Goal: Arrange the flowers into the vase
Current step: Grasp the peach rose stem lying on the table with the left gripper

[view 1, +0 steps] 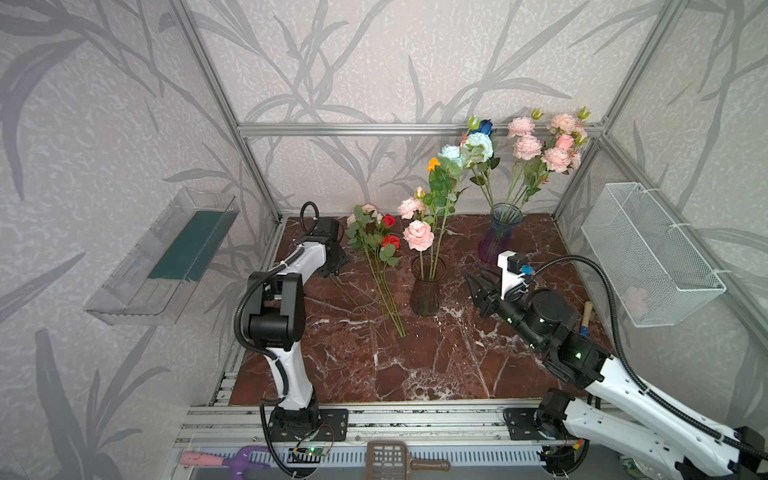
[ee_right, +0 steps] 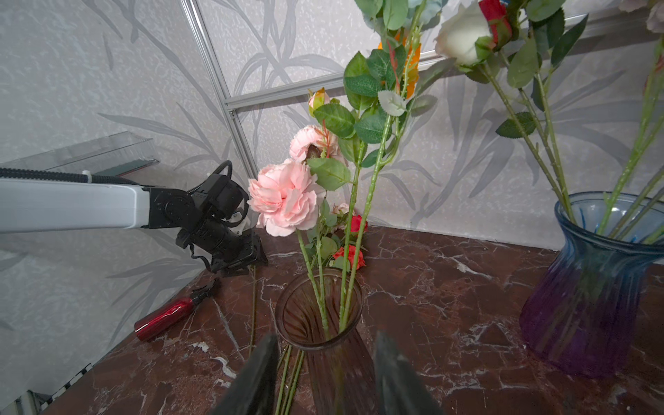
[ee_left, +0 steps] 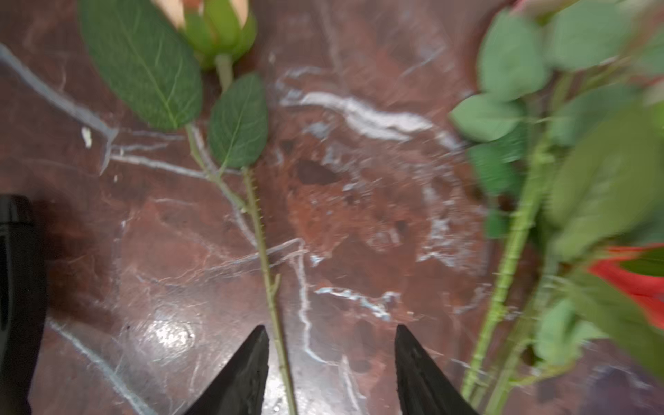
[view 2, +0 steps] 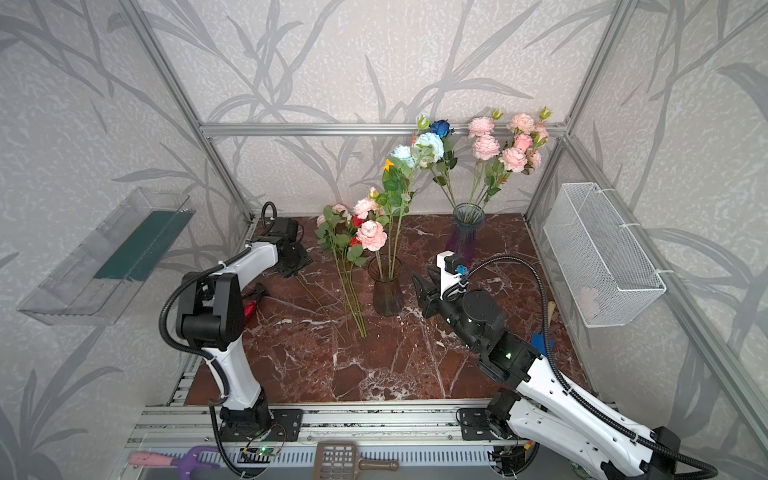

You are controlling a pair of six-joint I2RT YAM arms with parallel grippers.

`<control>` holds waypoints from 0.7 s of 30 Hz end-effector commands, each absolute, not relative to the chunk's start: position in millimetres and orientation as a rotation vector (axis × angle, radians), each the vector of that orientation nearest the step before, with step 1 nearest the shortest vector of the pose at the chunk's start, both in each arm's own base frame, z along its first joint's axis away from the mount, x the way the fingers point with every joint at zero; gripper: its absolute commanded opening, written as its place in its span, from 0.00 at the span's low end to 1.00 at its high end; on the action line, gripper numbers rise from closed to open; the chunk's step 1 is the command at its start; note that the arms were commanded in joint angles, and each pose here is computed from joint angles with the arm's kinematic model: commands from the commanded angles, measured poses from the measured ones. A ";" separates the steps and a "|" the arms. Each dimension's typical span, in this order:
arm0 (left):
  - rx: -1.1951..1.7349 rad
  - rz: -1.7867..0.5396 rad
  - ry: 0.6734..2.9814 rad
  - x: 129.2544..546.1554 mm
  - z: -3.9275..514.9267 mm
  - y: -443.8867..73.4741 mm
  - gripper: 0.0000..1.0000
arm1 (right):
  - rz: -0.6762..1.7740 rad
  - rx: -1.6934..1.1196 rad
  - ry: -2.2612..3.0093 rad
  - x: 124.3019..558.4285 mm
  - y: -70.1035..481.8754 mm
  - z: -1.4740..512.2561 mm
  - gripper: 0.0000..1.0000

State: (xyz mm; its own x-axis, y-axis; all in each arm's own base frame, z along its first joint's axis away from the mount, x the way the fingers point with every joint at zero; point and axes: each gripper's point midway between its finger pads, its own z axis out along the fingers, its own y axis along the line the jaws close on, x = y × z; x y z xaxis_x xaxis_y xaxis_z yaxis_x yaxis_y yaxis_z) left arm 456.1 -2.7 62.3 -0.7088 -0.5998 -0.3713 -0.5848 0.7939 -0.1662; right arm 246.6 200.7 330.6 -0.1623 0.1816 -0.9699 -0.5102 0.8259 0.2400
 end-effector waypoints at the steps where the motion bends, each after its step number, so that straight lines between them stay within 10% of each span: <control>1: -0.923 0.128 2.675 434.5 52.1 12.7 0.54 | 0.628 -0.248 1.636 244.5 196.6 323.8 0.45; 13: -0.988 0.166 2.750 435.6 24.5 12.0 0.40 | 0.597 -0.222 1.645 246.7 182.4 315.2 0.47; 21: -0.888 0.166 2.764 440.1 27.8 11.8 0.12 | 0.608 -0.212 1.639 247.1 181.7 316.8 0.48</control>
